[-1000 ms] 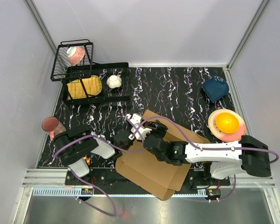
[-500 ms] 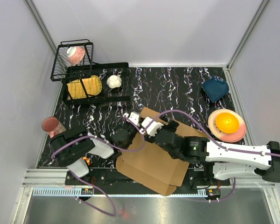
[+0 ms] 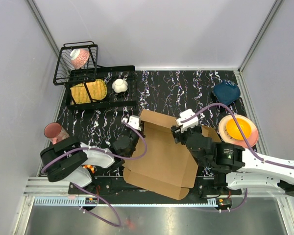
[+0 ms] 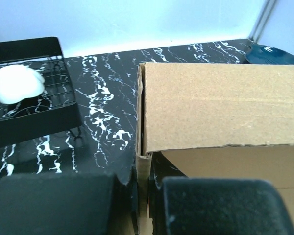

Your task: Fold the paper box

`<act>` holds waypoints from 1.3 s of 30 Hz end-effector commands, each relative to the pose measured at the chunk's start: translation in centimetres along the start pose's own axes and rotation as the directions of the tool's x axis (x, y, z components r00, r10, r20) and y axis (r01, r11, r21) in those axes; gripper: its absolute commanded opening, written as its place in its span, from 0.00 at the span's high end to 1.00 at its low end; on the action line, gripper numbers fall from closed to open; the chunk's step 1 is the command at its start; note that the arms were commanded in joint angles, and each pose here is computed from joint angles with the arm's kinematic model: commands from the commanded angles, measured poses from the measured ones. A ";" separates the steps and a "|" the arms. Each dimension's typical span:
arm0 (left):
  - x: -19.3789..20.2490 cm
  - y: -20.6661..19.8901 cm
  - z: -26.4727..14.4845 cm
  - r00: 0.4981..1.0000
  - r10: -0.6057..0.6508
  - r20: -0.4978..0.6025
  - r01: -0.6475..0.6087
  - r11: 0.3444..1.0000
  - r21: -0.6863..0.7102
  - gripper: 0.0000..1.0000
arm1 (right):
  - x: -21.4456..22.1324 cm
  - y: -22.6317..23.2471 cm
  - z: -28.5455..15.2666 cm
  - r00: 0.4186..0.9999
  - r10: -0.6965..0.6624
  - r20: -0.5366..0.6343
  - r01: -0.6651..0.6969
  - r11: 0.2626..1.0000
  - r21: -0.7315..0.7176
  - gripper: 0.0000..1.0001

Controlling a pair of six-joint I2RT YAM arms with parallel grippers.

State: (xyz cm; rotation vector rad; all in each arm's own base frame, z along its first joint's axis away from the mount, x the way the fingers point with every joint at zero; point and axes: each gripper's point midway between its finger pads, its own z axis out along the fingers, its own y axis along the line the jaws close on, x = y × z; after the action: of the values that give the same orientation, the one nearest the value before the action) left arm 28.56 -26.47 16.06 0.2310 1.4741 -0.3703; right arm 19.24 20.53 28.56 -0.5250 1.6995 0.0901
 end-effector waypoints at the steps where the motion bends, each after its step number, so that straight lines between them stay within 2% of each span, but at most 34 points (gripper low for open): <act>1: -1.7 1.8 0.0 0.999 -0.048 0.016 0.050 0.990 -0.134 1.00 | -1.8 -1.5 0.6 0.964 0.262 0.046 -0.266 0.960 0.092 0.41; 4: -0.2 2.6 -0.1 0.998 -0.002 -0.064 -0.010 0.983 -0.186 1.00 | -0.4 -1.4 1.7 0.943 0.332 -0.003 -0.330 0.939 0.101 0.44; 8: 0.7 2.9 -0.8 0.997 0.017 -0.077 -0.030 0.986 -0.164 1.00 | 0.9 -2.0 2.6 0.921 0.389 -0.030 -0.382 0.915 0.128 0.46; 12: 2.3 3.1 -0.9 0.983 0.087 -0.164 -0.113 0.981 -0.157 1.00 | 1.2 -4.8 2.0 0.902 0.432 0.002 -0.420 0.877 0.234 0.33; 14: 2.6 3.5 -0.8 0.979 0.089 -0.181 -0.122 0.976 -0.178 1.00 | 2.4 -6.4 1.5 0.891 0.453 -0.022 -0.426 0.852 0.304 0.31; 16: 3.0 3.9 -0.8 0.977 0.078 -0.197 -0.115 0.976 -0.185 1.00 | 3.5 -8.0 1.2 0.871 0.489 -0.038 -0.444 0.819 0.363 0.31; 20: 3.8 4.4 -0.6 0.962 0.045 -0.270 -0.103 0.974 -0.204 1.00 | 5.4 -8.7 0.7 0.831 0.554 -0.046 -0.497 0.777 0.385 0.38; 21: 4.8 4.7 -1.1 0.944 0.056 -0.324 -0.127 0.971 -0.203 1.00 | 5.7 -8.7 0.6 0.826 0.561 -0.047 -0.503 0.774 0.385 0.38; 27: 6.1 5.4 -1.1 0.883 0.050 -0.466 -0.167 0.962 -0.214 1.00 | 7.5 -8.3 -0.1 0.770 0.635 -0.062 -0.562 0.721 0.406 0.39; 31: 6.4 6.2 -1.1 0.880 0.006 -0.475 -0.143 0.957 -0.253 1.00 | 10.1 -6.9 -0.1 0.715 0.689 -0.116 -0.590 0.684 0.429 0.40; 35: 6.2 6.8 -1.6 0.900 -0.035 -0.433 -0.103 0.951 -0.291 1.00 | 12.6 -5.9 0.2 0.673 0.728 -0.134 -0.608 0.647 0.461 0.41; 39: 5.4 7.5 -2.1 0.922 -0.065 -0.383 -0.070 0.942 -0.328 1.00 | 14.3 -5.5 0.1 0.626 0.770 -0.119 -0.644 0.597 0.479 0.54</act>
State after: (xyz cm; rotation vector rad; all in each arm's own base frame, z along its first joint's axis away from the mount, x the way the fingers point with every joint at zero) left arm 30.92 -21.66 12.00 0.0479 1.8576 -0.1333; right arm 20.35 11.59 17.30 0.3836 2.1021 0.1841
